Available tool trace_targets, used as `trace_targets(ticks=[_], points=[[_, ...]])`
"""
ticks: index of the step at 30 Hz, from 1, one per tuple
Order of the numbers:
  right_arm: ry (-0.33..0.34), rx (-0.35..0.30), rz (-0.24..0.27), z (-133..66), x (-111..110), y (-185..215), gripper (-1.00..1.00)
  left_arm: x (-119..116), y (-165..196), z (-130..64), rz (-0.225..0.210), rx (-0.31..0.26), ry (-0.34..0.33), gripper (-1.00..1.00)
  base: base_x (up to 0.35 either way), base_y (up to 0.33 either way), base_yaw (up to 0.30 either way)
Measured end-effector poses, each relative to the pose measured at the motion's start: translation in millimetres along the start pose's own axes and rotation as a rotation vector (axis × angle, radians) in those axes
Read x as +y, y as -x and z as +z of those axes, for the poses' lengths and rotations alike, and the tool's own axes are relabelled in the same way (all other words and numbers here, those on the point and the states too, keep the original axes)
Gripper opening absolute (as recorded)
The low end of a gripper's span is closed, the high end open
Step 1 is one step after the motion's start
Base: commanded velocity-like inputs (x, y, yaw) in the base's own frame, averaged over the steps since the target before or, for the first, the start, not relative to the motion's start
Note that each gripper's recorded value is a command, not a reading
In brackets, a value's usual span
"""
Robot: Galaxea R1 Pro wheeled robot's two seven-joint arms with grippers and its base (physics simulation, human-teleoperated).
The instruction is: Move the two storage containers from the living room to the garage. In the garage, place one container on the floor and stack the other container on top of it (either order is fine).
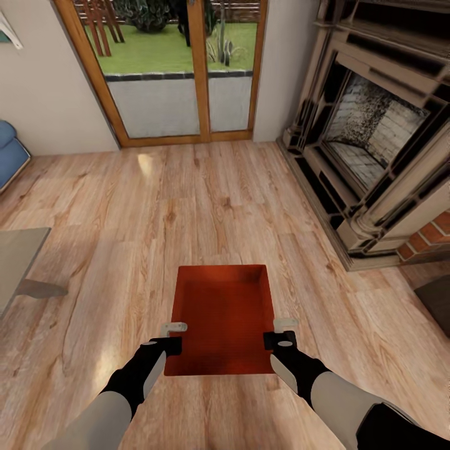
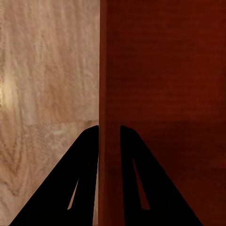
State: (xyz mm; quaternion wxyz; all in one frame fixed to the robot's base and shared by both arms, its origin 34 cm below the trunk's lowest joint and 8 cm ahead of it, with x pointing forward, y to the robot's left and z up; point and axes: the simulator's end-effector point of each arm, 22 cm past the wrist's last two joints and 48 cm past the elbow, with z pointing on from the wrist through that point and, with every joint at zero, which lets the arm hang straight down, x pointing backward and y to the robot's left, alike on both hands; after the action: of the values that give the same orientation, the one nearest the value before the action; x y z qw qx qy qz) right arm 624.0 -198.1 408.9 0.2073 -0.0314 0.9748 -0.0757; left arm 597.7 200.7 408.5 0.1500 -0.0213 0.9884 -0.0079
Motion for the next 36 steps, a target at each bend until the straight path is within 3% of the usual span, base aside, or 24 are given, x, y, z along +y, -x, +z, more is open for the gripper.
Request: trace_targets(ticks=[36], points=[[0.0, -0.002, 0.005, -53.7, -10.3, 25.7, -1.0, -1.8, 21.2, -57.6, 0.003, -0.002, 0.0, -1.0, 0.0, 0.0, 0.0]])
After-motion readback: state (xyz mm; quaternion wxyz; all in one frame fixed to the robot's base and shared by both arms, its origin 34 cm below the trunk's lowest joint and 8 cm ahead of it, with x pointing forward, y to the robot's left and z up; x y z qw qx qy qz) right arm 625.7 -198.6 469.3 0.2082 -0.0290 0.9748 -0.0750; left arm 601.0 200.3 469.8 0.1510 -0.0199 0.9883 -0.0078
